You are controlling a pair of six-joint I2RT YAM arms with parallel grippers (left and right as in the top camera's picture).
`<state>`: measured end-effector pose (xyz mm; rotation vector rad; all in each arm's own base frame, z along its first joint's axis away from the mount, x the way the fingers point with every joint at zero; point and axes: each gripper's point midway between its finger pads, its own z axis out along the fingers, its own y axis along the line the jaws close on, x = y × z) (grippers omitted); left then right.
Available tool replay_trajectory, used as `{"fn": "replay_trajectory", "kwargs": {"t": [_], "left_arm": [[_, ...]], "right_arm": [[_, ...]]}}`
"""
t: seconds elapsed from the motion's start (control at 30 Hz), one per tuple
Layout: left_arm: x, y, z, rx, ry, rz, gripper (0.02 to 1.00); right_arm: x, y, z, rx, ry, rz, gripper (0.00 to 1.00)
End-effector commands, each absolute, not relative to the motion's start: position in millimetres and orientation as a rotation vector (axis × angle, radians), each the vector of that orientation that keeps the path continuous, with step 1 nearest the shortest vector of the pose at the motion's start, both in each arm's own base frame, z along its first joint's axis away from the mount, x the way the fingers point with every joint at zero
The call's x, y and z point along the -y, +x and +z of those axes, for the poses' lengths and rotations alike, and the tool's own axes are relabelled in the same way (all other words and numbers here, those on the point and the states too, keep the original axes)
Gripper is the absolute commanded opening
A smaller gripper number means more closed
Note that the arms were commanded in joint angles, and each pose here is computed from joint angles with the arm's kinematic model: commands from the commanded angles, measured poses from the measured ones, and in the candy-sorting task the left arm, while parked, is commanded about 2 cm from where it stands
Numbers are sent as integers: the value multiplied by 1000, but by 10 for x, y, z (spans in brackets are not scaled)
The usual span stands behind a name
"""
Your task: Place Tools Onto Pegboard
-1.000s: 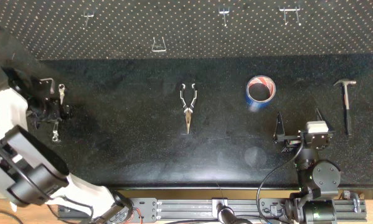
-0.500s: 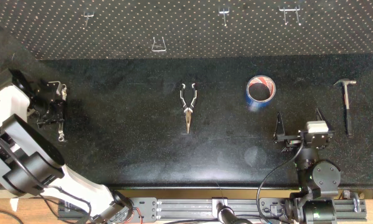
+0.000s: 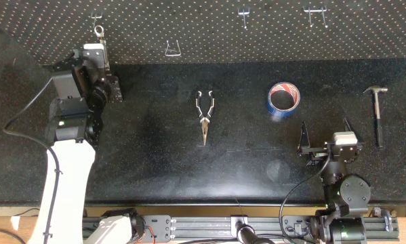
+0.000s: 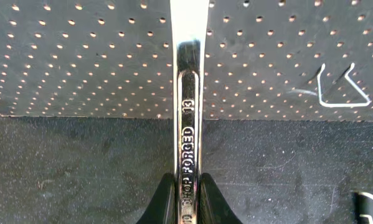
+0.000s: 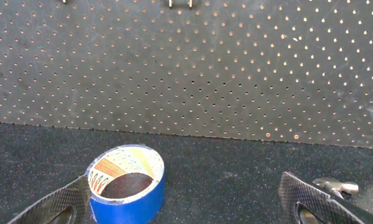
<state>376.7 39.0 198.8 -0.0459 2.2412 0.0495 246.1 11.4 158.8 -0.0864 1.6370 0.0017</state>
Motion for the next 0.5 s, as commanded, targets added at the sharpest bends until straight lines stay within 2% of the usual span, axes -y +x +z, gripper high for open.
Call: {"fn": "replay_trajectory", "kwargs": {"t": [0.03, 0.1, 0.5], "left_arm": [[-499, 3788, 2103, -2188, -173, 73, 29], [-616, 3771, 2106, -2185, -212, 147, 29], [-577, 3752, 1896, -2266, -155, 150, 29]], "right_arm": [[-137, 2457, 1573, -1637, -109, -2, 985], [-137, 2457, 1573, -1637, -109, -2, 985], [-138, 2457, 1573, -1637, -110, -2, 985]]}}
